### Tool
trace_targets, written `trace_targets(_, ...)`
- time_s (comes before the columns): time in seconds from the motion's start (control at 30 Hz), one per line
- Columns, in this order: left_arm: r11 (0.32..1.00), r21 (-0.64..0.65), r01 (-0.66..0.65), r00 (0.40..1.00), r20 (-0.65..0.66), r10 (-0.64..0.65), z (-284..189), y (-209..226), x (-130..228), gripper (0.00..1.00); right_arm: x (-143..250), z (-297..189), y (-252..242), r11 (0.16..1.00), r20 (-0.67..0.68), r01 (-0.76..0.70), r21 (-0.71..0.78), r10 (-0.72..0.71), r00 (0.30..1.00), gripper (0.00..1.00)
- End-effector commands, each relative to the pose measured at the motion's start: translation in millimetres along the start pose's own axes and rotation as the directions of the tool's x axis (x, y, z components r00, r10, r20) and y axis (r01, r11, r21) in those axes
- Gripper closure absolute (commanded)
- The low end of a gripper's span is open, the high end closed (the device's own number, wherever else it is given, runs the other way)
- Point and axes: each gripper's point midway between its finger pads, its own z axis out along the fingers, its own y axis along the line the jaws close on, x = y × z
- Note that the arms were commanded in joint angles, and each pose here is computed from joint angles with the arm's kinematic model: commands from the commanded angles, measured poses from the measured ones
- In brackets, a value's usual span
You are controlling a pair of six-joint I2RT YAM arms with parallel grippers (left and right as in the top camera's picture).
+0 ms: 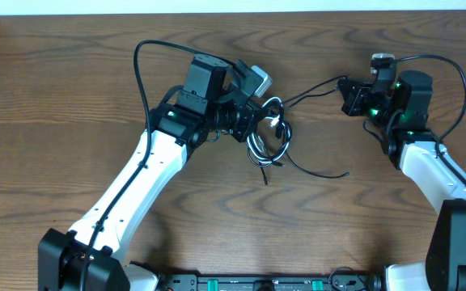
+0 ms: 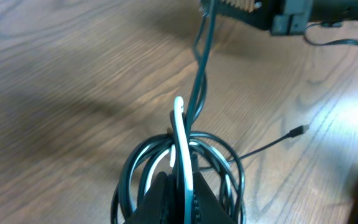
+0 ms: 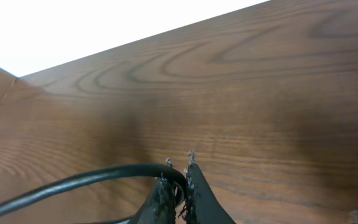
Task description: Untangle cables
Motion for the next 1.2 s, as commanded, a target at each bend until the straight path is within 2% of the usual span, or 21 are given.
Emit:
trace_targets(0.0, 0.99, -0.137, 0.042, 0.999, 0.003, -0.042, -12, 27, -1, 0.92, -19, -9, -34, 0.991, 0.074, -0.029, 0.132, 0.019, 0.997, 0.99)
trace_targets(0.2, 0.95, -0.284, 0.132, 0.991, 0.018, -0.132, -17, 52, 2, 0.93, -26, -8, -1, 0.999, 0.085, 0.02, -0.046, -0.016, 0.996, 0.99)
trace_targets(0.33, 0.947, -0.287, 0.143, 0.989, 0.021, -0.143, -17, 53, 2, 0.93, -35, -15, 37, 0.964, 0.114, 0.102, -0.246, -0.076, 0.991, 0.99)
trace_targets(0.47, 0.929, -0.339, 0.146, 0.989, 0.02, -0.148, -20, 61, 4, 0.93, -40, -31, 78, 0.87, 0.167, 0.221, -0.442, -0.162, 0.972, 0.99)
trace_targets(0.57, 0.917, -0.362, 0.166, 0.985, 0.028, -0.167, -22, 65, 5, 0.93, -42, -47, 104, 0.769, 0.224, 0.322, -0.553, -0.235, 0.946, 0.99)
trace_targets(0.6, 0.917, -0.362, 0.168, 0.985, 0.028, -0.17, -22, 65, 5, 0.92, -43, -59, 121, 0.7, 0.256, 0.365, -0.614, -0.26, 0.931, 0.99)
trace_targets(1.0, 0.916, -0.363, 0.17, 0.985, 0.027, -0.172, -22, 65, 6, 0.93, -47, -103, 189, 0.464, 0.394, 0.494, -0.735, -0.301, 0.868, 0.99)
trace_targets(1.17, 0.858, -0.41, 0.309, 0.951, 0.131, -0.28, -27, 78, -4, 0.93, -38, -110, 214, 0.382, 0.447, 0.544, -0.747, -0.318, 0.836, 0.99)
